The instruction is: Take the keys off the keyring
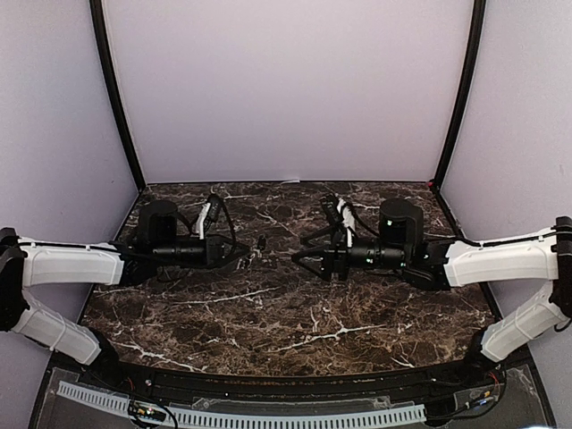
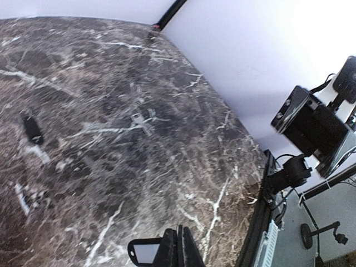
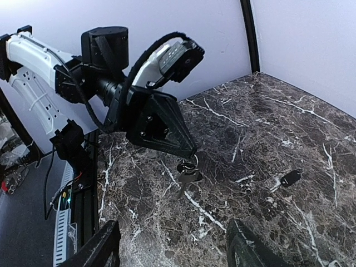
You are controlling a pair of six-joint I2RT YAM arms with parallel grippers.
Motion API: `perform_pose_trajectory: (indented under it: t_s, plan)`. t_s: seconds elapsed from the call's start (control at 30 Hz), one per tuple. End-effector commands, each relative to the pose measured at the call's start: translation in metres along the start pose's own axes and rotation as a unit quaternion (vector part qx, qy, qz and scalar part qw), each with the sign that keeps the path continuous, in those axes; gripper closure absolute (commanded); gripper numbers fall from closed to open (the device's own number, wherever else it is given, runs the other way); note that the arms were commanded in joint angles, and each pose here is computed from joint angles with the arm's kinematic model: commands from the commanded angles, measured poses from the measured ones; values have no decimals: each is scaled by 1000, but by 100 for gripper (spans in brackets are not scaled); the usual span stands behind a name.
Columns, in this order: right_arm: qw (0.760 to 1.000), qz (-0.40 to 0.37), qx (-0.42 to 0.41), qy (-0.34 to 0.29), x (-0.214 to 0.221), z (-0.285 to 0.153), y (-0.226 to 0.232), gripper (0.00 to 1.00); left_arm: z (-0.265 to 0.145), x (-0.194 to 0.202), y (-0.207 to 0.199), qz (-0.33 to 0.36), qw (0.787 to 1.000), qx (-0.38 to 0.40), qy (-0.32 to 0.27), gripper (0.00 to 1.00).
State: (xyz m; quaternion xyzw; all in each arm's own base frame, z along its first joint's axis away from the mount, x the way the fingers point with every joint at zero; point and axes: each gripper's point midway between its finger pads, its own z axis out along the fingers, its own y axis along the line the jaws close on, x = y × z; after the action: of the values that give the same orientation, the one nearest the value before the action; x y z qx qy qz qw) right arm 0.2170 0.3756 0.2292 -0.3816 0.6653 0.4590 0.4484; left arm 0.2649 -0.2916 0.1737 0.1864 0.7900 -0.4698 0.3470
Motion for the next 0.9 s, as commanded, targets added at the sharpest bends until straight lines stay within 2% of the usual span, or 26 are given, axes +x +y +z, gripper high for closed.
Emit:
perform_pose_trajectory:
  t_s: [0.0,0.3,0.57,0.73,0.87]
  plan:
    - [997,-57,40,-43,-18,-2,8,36,6,-24,-45,23,996,82,-18,100]
    - [992,-76,97,-39,-6,16,21,36,10,-46,-86,44,989,138,-35,100]
    - [988,-74,125,-44,1,37,24,37,9,-51,-100,46,986,154,-42,100]
    - [979,-83,177,-62,-4,42,17,37,10,-53,-102,42,986,152,-46,100]
    - [977,-80,183,-76,-9,45,16,39,11,-54,-104,36,987,151,-51,100]
